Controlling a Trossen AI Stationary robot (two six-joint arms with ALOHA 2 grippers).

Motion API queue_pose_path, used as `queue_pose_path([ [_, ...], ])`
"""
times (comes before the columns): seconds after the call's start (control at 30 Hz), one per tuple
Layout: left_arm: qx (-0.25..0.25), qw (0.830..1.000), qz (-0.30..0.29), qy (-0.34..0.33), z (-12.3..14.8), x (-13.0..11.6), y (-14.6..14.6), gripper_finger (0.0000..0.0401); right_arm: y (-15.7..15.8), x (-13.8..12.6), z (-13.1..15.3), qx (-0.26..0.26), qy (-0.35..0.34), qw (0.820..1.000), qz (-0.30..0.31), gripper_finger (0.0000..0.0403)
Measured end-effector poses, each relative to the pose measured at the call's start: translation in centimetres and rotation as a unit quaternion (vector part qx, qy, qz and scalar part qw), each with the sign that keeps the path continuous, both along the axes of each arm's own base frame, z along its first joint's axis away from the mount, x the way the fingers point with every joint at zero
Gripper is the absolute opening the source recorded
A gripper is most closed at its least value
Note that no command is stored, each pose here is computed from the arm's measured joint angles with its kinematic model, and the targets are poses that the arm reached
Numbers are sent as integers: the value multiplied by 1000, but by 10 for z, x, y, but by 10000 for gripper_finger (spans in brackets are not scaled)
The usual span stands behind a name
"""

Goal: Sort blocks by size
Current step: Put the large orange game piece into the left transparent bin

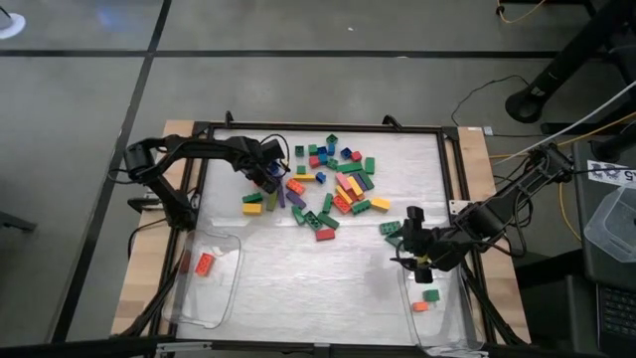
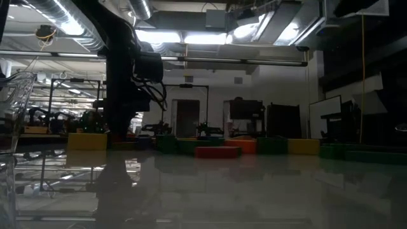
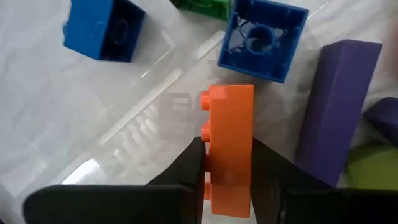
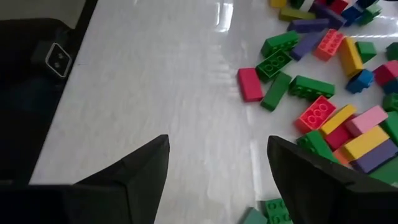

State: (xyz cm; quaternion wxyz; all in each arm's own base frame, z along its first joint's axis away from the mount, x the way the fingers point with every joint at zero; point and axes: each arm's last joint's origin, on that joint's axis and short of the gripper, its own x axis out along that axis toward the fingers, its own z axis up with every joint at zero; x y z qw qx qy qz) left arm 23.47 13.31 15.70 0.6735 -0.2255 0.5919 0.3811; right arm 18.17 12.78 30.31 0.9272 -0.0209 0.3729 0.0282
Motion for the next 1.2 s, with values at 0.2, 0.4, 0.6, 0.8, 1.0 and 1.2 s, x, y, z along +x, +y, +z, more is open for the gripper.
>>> queue_pose_path([
  [0.2, -1, 1000, 5, 0, 4, 0, 4, 70, -1, 7, -5, -33, -7, 999, -6, 271],
  [0.4, -13, 999, -11, -37, 40, 9, 6, 70, -13, 30, -18, -78, -10, 996, -36, 271],
  [0.6, -76, 990, -39, -114, 95, 11, -5, 70, -31, 63, -33, -138, 3, 990, -23, 271],
  [0.8, -204, 961, -102, -157, 129, -5, -45, 70, -55, 100, -53, -160, 15, 987, 8, 271],
  [1.0, -289, 949, -102, -76, 145, -33, -98, 76, -76, 126, -75, -187, 30, 980, 56, 271],
  [1.2, -328, 942, -63, -19, 148, -48, -141, 78, -98, 138, -94, -142, 59, 988, -10, 271],
])
